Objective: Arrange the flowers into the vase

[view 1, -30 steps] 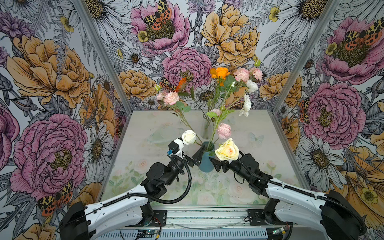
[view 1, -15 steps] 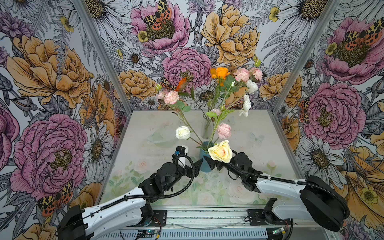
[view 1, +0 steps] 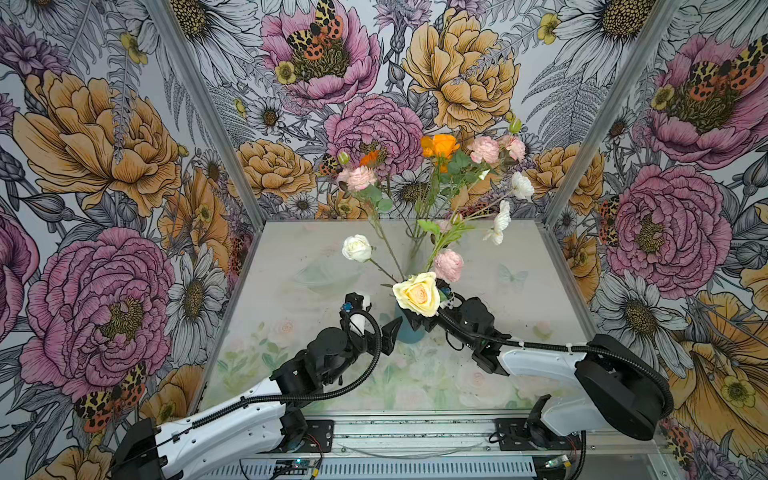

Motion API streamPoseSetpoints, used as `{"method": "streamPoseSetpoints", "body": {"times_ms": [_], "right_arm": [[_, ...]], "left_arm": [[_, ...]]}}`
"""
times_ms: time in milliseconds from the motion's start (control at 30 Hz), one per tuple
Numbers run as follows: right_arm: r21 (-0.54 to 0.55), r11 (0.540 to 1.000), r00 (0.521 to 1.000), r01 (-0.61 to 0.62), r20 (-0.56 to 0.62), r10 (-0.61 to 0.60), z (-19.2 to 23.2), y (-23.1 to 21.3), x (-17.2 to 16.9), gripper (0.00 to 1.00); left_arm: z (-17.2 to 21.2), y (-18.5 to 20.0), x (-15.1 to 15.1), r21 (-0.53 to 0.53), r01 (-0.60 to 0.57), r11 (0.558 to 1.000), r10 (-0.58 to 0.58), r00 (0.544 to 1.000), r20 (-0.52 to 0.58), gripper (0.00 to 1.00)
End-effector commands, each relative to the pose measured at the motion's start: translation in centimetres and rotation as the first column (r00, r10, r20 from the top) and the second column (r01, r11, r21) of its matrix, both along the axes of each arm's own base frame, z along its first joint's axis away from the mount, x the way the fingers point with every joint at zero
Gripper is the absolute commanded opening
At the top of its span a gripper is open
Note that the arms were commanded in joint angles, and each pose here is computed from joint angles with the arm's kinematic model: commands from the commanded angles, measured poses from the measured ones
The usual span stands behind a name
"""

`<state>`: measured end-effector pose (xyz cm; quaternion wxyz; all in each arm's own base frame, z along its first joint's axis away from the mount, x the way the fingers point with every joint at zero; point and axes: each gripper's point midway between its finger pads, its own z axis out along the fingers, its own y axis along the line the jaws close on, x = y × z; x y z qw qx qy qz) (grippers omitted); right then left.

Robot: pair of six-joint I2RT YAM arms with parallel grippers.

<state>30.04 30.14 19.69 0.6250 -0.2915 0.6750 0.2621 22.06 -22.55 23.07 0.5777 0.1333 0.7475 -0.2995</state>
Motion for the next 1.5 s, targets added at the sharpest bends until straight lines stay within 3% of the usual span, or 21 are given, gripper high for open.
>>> {"method": "streamPoseSetpoints", "body": {"times_ms": [0,567,1000,1467], "right_arm": [[0.064,0.998,0.999,-0.003,0.040,0.000,2.2,0.4,0.7,0.99],[0.049,0.999,1.000,-0.020,0.017,0.019,3.2,0.1,-0.2,0.62],[0.010,0.994,0.992,0.111,0.060,-0.112,7.0,-4.9,0.6,0.54],[-0.012,0.918,0.916,0.397,0.064,-0.396,7.9,-15.4,5.7,0.52]], "left_arm": [[-0.7,1.0,0.2,0.014,-0.039,0.999,0.039,0.999,-0.015,0.99],[0.4,2.3,0.5,0.046,-0.083,0.995,0.082,0.996,0.033,0.98],[1.2,1.0,0.6,0.085,-0.024,0.996,0.016,0.996,0.087,0.99],[0.9,-0.1,1.5,0.095,-0.013,0.995,0.005,0.996,0.091,0.99]]}}
